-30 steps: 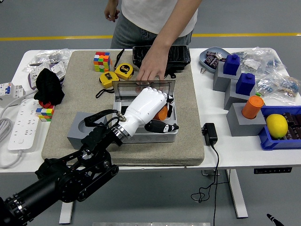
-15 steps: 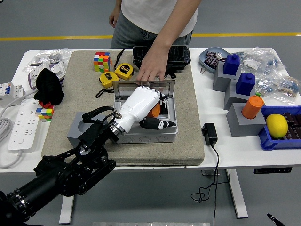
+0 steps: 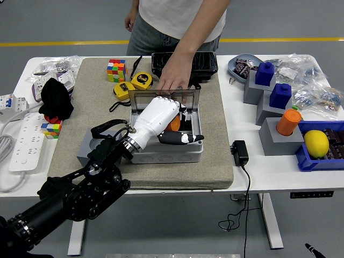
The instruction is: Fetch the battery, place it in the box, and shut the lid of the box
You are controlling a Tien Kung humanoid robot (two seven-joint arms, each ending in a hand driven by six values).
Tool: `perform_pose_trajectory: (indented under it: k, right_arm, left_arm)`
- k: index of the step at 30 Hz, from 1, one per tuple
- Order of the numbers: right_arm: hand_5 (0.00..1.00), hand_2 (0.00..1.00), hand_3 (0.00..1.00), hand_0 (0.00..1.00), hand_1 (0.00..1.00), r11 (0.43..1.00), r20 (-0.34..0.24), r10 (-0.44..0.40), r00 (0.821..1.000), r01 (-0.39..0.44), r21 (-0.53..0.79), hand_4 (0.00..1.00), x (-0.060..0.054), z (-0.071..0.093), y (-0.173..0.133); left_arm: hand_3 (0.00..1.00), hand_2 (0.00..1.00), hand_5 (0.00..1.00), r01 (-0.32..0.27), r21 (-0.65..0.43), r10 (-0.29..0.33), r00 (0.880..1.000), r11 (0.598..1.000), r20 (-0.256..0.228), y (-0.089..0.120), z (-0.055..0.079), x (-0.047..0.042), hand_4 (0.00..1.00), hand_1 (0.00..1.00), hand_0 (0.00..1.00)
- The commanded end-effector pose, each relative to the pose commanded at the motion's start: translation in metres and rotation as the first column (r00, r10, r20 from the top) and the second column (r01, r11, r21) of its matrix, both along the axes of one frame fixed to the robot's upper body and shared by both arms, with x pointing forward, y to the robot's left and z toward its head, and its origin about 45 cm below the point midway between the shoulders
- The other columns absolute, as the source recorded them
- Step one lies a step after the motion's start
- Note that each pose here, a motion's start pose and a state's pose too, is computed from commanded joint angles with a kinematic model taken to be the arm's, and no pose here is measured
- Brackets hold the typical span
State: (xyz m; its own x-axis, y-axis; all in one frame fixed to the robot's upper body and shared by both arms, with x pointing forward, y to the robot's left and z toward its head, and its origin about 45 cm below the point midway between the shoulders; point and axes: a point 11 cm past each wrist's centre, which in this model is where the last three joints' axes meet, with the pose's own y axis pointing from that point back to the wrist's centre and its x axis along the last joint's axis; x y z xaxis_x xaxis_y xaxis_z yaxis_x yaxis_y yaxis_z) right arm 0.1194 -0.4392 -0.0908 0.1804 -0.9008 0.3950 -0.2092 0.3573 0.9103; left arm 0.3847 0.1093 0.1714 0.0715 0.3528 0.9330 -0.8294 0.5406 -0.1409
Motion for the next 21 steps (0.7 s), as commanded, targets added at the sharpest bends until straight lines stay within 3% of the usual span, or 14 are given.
perform_pose_trajectory:
  k: [5,21]
  right_arm:
    - [0.998,0.716,0.732,0.811,0.722,1.0,-0.002,0.001,1.0,-0.001,-0.001,0.998,-0.0007,0.0,-0.0005]
    - [0.997,0.715,0.732,0.81,0.722,1.0,-0.004,0.004,1.0,-0.004,-0.002,0.998,-0.0006,0.0001,-0.0007]
  left_arm:
    - [0.003,0.002,0.849,-0.014,0.007,0.014,1.0,1.0,-0.005,0.0046,-0.0025,0.0027,0.998,0.002,0.059]
    - [0.025,0.004,0.852,0.01,-0.008,-0.01,1.0,1.0,0.013,0.0007,0.0004,-0.0009,0.998,0.002,0.08]
